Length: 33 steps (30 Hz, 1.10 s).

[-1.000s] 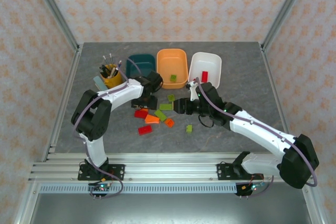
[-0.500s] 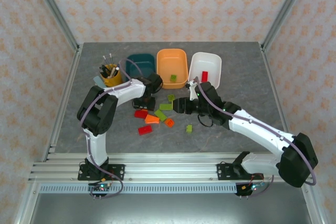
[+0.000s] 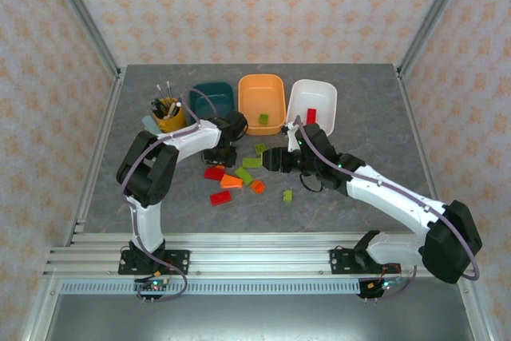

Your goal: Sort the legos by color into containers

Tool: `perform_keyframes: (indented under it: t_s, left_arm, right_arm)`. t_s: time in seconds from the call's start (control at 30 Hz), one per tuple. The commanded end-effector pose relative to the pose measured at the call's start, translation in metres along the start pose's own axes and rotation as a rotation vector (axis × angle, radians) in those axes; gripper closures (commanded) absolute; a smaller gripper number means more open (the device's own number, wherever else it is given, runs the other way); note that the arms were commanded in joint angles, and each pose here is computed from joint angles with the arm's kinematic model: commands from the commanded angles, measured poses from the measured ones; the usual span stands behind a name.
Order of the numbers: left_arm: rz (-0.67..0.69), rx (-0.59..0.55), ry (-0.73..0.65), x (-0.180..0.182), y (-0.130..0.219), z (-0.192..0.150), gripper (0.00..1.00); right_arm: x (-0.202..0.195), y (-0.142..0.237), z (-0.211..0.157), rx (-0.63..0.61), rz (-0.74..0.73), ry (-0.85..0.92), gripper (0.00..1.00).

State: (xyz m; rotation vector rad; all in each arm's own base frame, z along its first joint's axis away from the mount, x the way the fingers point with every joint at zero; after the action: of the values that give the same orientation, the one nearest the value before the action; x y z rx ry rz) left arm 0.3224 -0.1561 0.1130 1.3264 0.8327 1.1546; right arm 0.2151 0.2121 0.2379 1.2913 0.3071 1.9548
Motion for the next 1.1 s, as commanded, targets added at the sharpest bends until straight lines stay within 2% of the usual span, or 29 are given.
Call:
perform_keyframes:
  t_s: [0.0, 0.23, 0.33, 0.43, 0.6, 0.73, 1.07]
  left_arm:
    - [0.053, -0.067, 0.011, 0.012, 0.034, -0.003, 0.69]
    - [0.040, -0.212, 0.066, 0.025, 0.109, 0.005, 0.70]
    - [0.038, -0.248, 0.097, 0.034, 0.128, 0.017, 0.70]
    - [0.020, -0.266, 0.138, 0.044, 0.132, 0.037, 0.70]
    - [-0.036, -0.260, 0.185, 0.056, 0.118, 0.071, 0.70]
    - [-0.091, -0.199, 0.229, 0.061, 0.084, 0.094, 0.69]
    - [-0.214, -0.139, 0.323, 0.067, 0.033, 0.126, 0.68]
  right_arm:
    - [0.011, 0.006, 0.010, -0.049, 0.005, 0.001, 0.45]
    - [0.027, 0.020, 0.030, -0.152, 0.005, 0.010, 0.45]
    - [0.033, 0.026, 0.043, -0.223, -0.015, 0.000, 0.45]
    - [0.035, 0.024, 0.056, -0.260, -0.031, -0.021, 0.45]
    - [0.033, 0.011, 0.077, -0.242, -0.056, -0.093, 0.45]
    - [0.028, -0.003, 0.087, -0.201, -0.088, -0.159, 0.46]
    - [0.023, -0.019, 0.089, -0.147, -0.100, -0.207, 0.46]
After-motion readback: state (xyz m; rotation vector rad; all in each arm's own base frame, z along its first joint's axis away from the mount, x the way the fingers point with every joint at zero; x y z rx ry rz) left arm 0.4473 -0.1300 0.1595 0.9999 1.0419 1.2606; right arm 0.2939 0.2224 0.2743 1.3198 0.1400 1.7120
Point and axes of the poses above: each hand's point on the last joint's axis, 136 mm out from that joint toward the fingers, its own y axis back along the fingers, its own x axis along the line the jaws close on, z = x × y, the point moved 9 cm from there along y, back along the fingers, and after that the axes turned 15 degrees about -y, right-handed, at the moved point
